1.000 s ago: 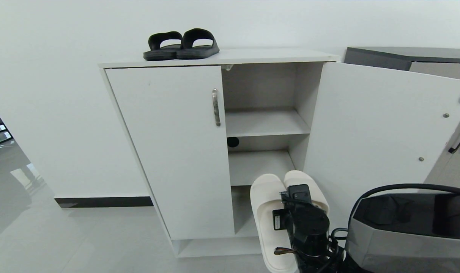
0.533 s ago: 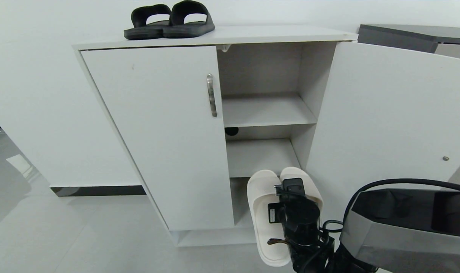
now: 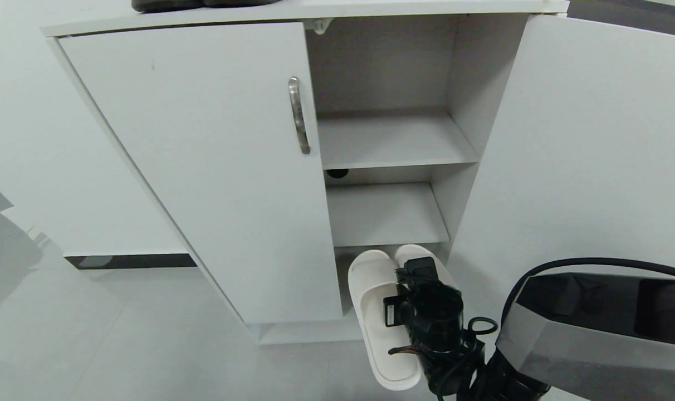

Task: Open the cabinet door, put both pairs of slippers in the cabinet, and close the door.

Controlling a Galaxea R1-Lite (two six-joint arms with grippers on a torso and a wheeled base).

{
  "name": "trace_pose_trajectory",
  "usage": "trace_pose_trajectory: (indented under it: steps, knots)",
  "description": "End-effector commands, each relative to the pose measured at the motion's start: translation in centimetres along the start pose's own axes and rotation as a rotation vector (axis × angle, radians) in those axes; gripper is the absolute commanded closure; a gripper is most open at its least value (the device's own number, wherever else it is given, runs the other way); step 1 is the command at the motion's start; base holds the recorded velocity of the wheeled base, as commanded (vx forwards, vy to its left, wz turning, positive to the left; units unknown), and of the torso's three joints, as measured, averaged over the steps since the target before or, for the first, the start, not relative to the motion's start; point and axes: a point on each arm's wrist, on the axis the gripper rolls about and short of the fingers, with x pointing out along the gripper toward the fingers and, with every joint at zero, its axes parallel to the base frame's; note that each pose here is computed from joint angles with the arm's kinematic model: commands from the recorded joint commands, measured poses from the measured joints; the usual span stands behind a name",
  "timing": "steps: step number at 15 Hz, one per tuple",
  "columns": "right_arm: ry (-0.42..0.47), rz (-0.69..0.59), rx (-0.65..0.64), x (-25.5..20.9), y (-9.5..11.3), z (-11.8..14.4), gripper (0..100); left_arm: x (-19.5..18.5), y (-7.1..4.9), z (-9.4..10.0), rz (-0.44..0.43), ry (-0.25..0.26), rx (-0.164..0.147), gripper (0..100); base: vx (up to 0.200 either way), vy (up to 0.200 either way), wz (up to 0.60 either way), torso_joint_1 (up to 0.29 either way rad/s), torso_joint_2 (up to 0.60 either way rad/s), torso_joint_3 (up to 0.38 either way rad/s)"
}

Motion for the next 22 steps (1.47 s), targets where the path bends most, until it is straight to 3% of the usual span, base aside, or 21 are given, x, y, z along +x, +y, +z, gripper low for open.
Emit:
trace_pose_trajectory:
  steps: [1, 3, 7, 10, 22]
  knots:
    - [-0.038, -0.064, 0.026, 1.0, 0.2, 1.9, 100, 0.0, 0.0, 0.0, 0.0, 0.002, 0.0, 100, 0.0, 0.0, 0.0, 0.002, 0.0, -0.193]
    - [-0.053, -0.149, 0.027, 1.5, 0.5, 2.9, 100, 0.0, 0.0, 0.0, 0.0, 0.002, 0.0, 100, 0.0, 0.0, 0.0, 0.004, 0.0, -0.062]
    - [-0.102, -0.116, 0.006, 1.0, 1.0, 3.6, 100, 0.0, 0.0, 0.0, 0.0, 0.0, 0.0, 100, 0.0, 0.0, 0.0, 0.0, 0.0, 0.0]
    - [-0.105, -0.068, -0.03, 1.1, 0.9, 2.5, 100, 0.0, 0.0, 0.0, 0.0, 0.002, 0.0, 100, 0.0, 0.0, 0.0, 0.0, 0.0, 0.0]
    - [-0.092, -0.067, -0.033, 1.6, 1.2, 1.5, 100, 0.0, 0.0, 0.0, 0.0, 0.002, 0.001, 100, 0.2, 0.0, 0.0, 0.002, 0.0, 0.002]
